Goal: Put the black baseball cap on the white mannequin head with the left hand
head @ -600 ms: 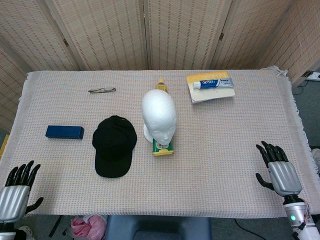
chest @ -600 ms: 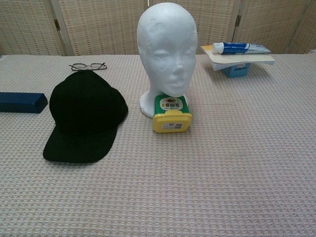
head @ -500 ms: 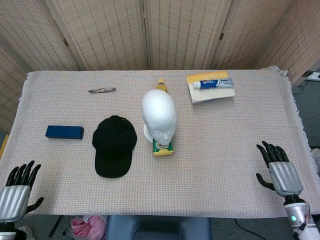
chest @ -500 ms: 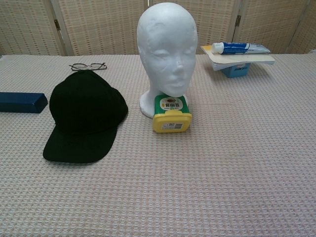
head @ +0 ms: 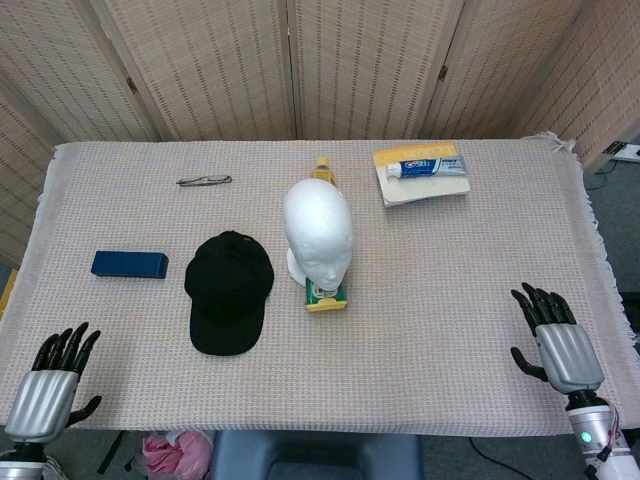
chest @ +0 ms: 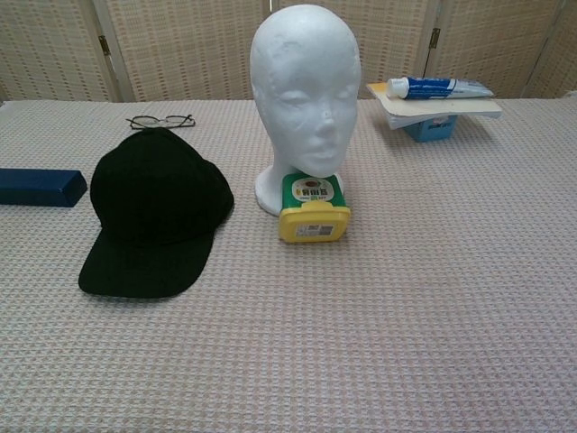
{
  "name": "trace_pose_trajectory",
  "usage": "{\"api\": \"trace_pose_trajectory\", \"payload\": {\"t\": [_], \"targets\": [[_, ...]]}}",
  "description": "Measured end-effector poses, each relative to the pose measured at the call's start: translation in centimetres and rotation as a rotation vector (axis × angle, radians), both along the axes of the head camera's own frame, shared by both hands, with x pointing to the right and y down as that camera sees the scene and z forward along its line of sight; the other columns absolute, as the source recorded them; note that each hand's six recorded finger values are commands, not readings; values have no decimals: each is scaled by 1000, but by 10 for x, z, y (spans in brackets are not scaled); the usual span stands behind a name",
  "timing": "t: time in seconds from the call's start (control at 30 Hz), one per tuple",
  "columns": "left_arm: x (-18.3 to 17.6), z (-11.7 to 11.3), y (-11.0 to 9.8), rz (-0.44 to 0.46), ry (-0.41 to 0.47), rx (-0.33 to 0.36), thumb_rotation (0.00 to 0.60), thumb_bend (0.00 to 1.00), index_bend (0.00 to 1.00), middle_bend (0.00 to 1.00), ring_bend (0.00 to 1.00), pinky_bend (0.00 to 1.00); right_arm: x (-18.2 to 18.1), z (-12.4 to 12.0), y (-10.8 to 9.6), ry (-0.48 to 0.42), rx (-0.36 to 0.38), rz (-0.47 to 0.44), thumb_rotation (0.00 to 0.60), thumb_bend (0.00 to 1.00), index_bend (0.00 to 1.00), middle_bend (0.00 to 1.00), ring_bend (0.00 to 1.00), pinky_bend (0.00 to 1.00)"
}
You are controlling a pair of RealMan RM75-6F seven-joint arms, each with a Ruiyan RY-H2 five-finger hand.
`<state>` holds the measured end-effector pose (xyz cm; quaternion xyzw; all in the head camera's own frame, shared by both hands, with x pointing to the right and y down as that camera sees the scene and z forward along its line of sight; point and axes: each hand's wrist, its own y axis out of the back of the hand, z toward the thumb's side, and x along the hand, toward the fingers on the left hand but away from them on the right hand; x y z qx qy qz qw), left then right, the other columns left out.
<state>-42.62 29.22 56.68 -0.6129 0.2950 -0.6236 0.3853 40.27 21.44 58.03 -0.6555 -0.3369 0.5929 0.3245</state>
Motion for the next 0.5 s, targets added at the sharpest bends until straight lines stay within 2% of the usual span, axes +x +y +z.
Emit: {"api": "trace_pose_trajectory", "payload": {"t": [0.1,0.27,0.5], "targets": [[11,2,1,38,10,-4,600,201,55,22,138,170,-1,-1,-1,-8,5,0,600,270,0,0,0,0],[40,7,2,112,55,22,600,201,136,113,185,230,-3,-3,-2,-26,9,-8,600,270,0,0,0,0],[71,25,8,157,123,50,600,201,257,236,252,353,-2,-21,-5,-66,59,-4,600,270,0,0,0,0]]}}
